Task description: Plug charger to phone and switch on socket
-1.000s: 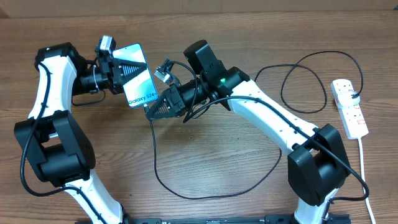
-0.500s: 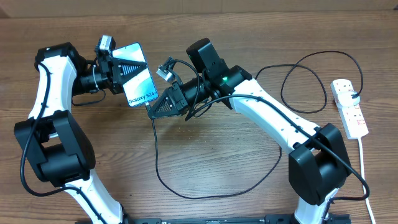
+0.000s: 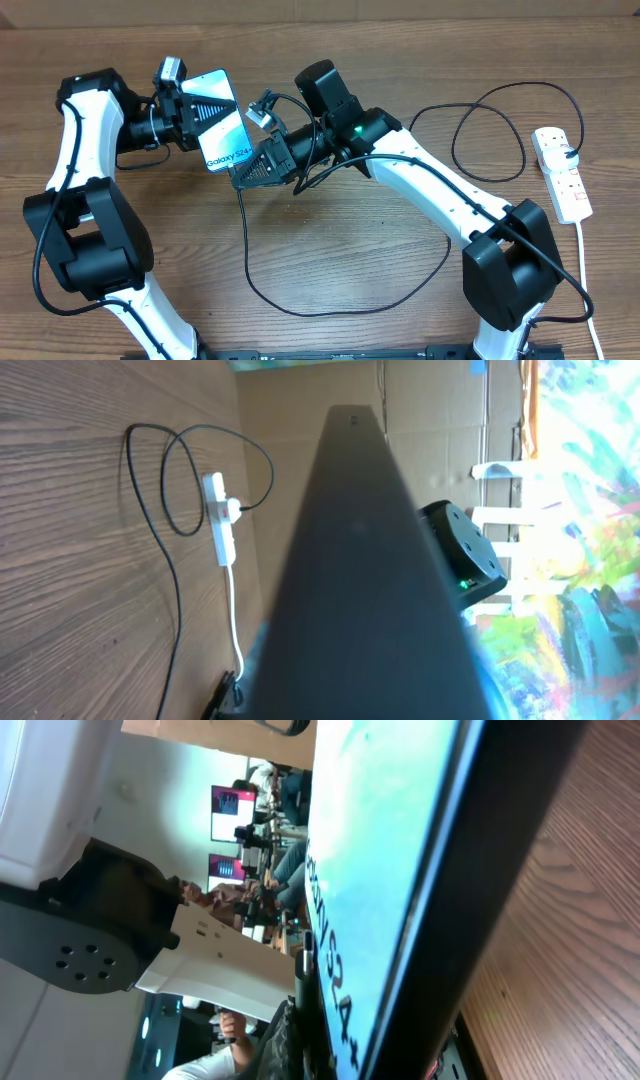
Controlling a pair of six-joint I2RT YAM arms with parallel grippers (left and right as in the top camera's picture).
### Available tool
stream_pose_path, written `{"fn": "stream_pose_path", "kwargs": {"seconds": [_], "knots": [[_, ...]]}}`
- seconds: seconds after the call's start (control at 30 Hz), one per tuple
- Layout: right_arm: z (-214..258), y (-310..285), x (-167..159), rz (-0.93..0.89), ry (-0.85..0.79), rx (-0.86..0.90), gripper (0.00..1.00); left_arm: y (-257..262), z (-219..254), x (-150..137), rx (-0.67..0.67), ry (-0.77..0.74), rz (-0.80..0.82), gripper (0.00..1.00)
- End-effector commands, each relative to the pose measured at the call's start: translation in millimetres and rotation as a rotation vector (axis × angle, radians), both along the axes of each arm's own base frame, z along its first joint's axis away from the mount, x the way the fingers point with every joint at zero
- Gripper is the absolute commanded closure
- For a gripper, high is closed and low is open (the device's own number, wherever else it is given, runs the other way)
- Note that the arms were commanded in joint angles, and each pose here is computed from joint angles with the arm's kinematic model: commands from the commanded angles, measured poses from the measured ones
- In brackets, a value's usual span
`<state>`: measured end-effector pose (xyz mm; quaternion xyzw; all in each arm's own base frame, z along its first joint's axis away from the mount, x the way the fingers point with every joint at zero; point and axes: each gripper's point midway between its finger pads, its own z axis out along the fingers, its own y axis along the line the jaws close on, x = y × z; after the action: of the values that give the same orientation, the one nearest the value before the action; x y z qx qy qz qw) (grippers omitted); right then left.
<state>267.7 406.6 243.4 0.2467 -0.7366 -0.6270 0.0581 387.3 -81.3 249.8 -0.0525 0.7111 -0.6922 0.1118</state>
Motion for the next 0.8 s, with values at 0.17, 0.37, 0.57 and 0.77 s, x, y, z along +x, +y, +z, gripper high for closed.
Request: {"fn": "stream_pose_path", "kwargs": {"seconds": [0.17, 0.37, 0.57, 0.77], "knots": [[-9.3, -2.7, 1.8, -0.02, 0.024, -0.039, 0.96, -0.4, 13.0, 0.6, -0.025, -0.006, 0.011, 0.96], [-3.6, -3.9, -4.2, 0.019, 0.026, -0.004, 0.96, 0.3, 12.9, 0.7, -0.025, -0.007, 0.013, 0.96], [1.8, -5.5, -9.7, 0.051, 0.046, 0.022, 0.96, 0.3, 12.9, 0.7, -0.025, -0.007, 0.013, 0.96], [2.6, -5.8, -10.5, 0.056, 0.049, 0.025, 0.96, 0.3, 12.9, 0.7, -0.024, -0.008, 0.013, 0.96]]}}
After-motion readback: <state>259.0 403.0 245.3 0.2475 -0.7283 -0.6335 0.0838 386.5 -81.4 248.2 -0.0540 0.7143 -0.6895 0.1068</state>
